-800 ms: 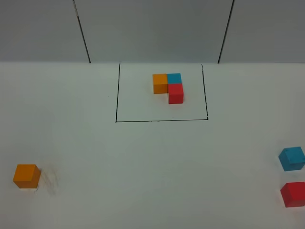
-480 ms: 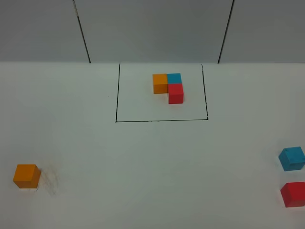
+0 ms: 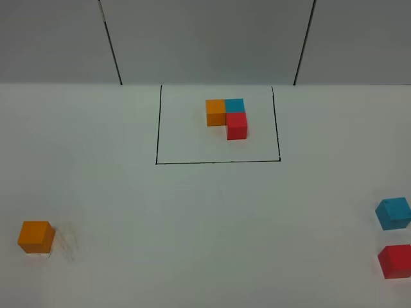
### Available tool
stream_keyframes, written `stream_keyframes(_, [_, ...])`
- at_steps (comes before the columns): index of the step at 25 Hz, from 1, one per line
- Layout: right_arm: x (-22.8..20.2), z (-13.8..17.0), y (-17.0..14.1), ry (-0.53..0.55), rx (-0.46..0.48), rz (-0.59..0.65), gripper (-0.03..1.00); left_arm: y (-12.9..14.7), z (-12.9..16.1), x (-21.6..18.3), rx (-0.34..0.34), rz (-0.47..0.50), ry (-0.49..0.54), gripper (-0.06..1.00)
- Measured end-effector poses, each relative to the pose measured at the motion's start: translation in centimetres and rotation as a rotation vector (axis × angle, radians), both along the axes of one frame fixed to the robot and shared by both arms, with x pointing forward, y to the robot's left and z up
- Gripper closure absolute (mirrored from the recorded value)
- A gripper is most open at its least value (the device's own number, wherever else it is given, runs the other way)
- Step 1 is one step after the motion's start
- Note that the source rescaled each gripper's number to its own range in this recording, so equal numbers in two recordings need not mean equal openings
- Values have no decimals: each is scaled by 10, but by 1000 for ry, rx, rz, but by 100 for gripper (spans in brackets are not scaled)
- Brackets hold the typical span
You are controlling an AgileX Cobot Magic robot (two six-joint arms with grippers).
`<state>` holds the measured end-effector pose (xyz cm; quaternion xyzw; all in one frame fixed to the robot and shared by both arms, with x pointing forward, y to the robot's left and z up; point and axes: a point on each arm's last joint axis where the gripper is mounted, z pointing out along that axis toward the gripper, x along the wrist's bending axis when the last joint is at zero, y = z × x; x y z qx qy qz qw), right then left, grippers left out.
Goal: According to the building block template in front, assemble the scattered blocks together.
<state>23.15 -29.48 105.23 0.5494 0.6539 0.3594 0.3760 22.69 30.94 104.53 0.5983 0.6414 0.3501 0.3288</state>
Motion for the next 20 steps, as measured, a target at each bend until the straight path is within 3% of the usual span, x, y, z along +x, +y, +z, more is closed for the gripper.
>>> stream_keyframes(5, [0, 0, 0, 0, 0, 0, 97, 0, 0, 0, 0, 0, 1, 73])
stream_keyframes(8, [0, 0, 0, 0, 0, 0, 97, 0, 0, 5, -16, 11, 35, 67])
stream_keyframes(10, [0, 0, 0, 0, 0, 0, 97, 0, 3, 12, -42, 32, 82, 56])
stream_keyframes(16, [0, 0, 0, 0, 0, 0, 97, -2, 21, 50, -73, 71, 271, 4])
stream_keyframes(20, [0, 0, 0, 0, 0, 0, 97, -3, 28, 90, -64, 75, 404, -5])
